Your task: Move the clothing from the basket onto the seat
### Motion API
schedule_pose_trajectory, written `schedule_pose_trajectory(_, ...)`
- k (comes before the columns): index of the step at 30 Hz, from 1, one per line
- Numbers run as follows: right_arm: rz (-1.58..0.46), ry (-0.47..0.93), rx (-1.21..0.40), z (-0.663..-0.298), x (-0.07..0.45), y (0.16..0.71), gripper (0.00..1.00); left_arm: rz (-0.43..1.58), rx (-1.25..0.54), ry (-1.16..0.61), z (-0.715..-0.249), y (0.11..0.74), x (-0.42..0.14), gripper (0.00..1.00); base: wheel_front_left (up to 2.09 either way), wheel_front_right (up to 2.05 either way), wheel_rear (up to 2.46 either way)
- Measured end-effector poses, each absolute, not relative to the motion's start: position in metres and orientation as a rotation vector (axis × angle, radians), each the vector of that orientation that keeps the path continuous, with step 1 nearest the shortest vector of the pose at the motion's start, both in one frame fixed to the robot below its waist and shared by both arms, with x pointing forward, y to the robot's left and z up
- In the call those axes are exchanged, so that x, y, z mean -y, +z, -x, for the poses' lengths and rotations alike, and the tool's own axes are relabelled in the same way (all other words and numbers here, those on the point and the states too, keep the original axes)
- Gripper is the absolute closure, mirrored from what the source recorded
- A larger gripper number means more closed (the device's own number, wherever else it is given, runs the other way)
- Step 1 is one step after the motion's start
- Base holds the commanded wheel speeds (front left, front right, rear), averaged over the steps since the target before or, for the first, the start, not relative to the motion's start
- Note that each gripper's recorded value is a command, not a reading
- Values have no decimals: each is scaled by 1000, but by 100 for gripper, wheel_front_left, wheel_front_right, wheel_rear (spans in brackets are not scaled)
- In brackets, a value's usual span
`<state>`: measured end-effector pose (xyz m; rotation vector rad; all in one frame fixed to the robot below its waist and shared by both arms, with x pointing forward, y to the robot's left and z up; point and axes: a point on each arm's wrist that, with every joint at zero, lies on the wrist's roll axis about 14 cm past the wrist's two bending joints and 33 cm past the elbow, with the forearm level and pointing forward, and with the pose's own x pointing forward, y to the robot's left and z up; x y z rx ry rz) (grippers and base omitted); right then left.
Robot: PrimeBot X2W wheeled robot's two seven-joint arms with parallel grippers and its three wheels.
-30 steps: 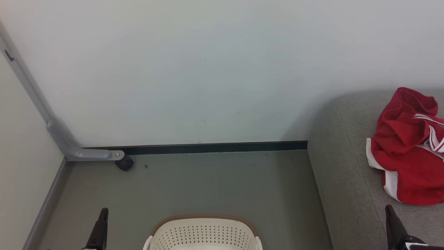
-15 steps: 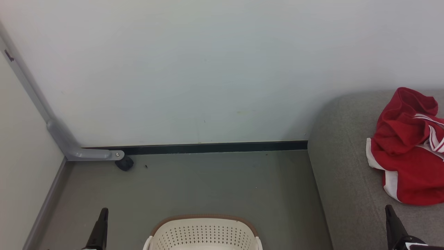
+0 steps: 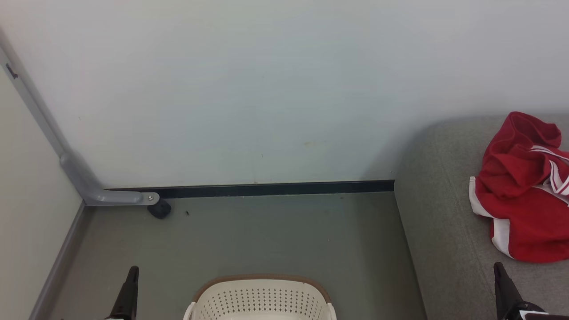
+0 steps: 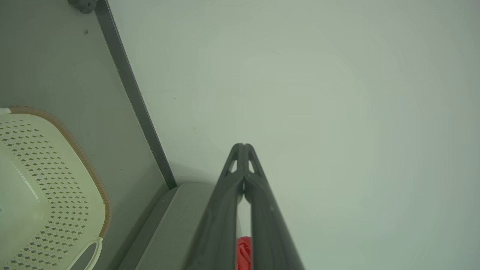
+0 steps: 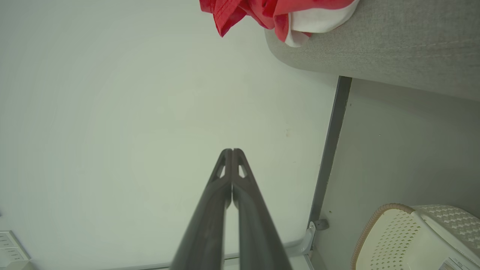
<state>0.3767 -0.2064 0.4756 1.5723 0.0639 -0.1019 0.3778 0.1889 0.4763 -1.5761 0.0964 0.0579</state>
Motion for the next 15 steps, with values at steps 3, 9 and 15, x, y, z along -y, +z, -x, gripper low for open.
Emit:
schedule_pose_trajectory(3,-1572,-102,-64,-377,206,476,100,1576,-96,58,-378,476,-189,100,0,0,0)
schedule_pose_trajectory(9,-1572,-102,-64,-377,206,476,100,1576,-96,58,-378,476,-189,100,0,0,0)
schedule_pose_trajectory(15,-1572,-102,-64,-377,206,476,100,1576,-96,58,-378,476,-189,100,0,0,0)
